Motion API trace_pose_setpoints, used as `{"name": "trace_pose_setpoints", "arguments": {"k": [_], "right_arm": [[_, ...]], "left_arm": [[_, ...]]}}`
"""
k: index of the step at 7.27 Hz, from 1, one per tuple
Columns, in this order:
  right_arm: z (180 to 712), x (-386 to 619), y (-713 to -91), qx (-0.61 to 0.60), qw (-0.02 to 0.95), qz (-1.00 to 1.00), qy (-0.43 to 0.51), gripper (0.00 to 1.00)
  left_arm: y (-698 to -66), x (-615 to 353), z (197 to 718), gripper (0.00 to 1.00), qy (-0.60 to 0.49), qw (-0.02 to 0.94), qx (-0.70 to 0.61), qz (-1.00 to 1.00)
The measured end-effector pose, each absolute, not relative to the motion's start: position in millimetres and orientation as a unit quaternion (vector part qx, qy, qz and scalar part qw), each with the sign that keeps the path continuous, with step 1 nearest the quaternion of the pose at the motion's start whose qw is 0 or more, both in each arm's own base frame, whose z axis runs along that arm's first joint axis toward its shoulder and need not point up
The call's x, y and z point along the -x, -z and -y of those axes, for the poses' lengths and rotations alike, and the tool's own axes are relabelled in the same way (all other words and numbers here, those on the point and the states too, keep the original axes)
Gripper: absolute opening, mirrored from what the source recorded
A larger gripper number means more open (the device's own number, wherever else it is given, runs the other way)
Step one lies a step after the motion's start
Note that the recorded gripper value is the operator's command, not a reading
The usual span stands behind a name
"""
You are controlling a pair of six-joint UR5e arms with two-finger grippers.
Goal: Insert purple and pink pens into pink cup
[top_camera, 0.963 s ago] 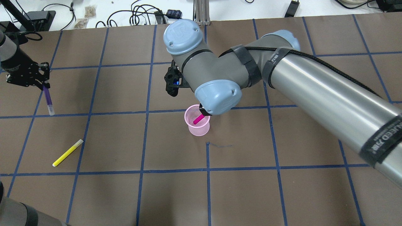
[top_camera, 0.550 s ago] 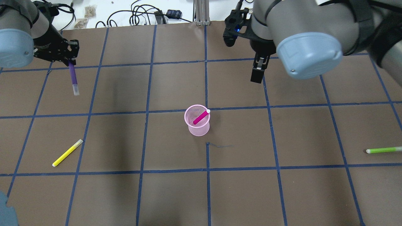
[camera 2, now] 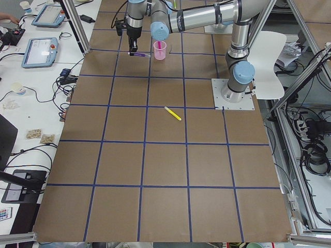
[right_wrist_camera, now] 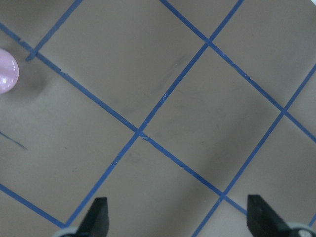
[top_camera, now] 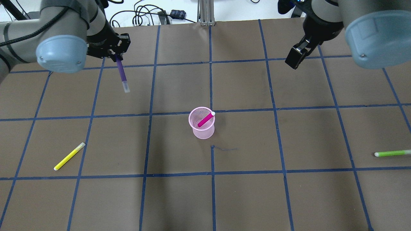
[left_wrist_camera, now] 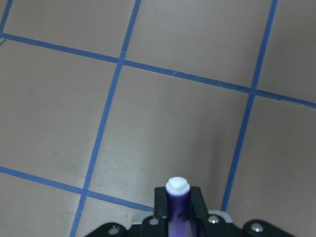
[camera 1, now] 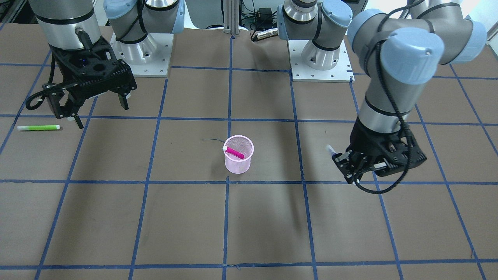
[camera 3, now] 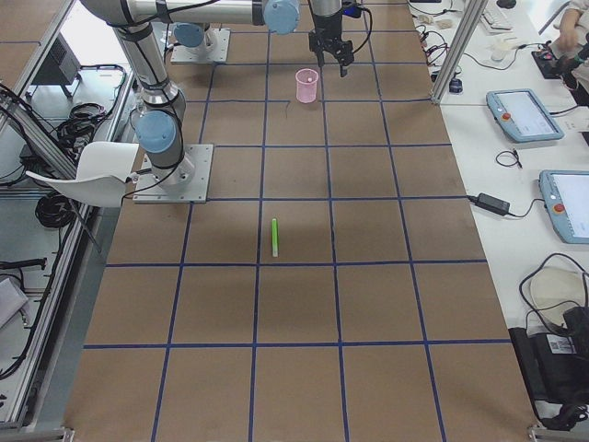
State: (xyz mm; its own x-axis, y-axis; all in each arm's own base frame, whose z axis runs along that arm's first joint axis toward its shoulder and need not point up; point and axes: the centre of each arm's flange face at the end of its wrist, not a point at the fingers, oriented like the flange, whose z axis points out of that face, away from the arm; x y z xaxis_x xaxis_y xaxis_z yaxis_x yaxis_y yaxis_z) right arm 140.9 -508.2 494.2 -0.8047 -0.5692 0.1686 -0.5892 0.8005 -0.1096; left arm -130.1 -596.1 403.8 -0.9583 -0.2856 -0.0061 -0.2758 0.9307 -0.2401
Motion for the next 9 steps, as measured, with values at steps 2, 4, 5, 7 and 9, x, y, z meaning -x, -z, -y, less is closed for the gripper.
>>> {"name": "trace_pose_setpoints", "arguments": {"k": [2, 4, 5, 7, 9], "right_arm": [[502.7, -146.4, -496.2, -0.182, 0.024, 0.979, -0.092, 1.00], [497.5, -147.2, -501.3, -0.076, 0.009, 0.992, -0.097, 1.00], [495.8, -147.6, -501.6, -0.031, 0.003, 0.995, -0.095, 1.00], [494.9, -148.0, -500.9, 0.015, -0.003, 0.996, -0.091, 1.00], [494.8, -148.0, -500.6, 0.021, -0.004, 0.996, -0.089, 1.00]], "left_arm": [[-395.9, 205.0, 577.8, 0.00, 0.137, 0.011, 0.156, -0.978], [-375.9, 264.3, 547.3, 0.00, 0.171, 0.026, 0.167, -0.971], [-365.1, 286.0, 534.5, 0.00, 0.196, 0.020, 0.174, -0.965], [-345.3, 315.8, 509.7, 0.00, 0.211, 0.005, 0.178, -0.961], [-335.5, 331.4, 495.9, 0.00, 0.206, 0.001, 0.178, -0.962]]}}
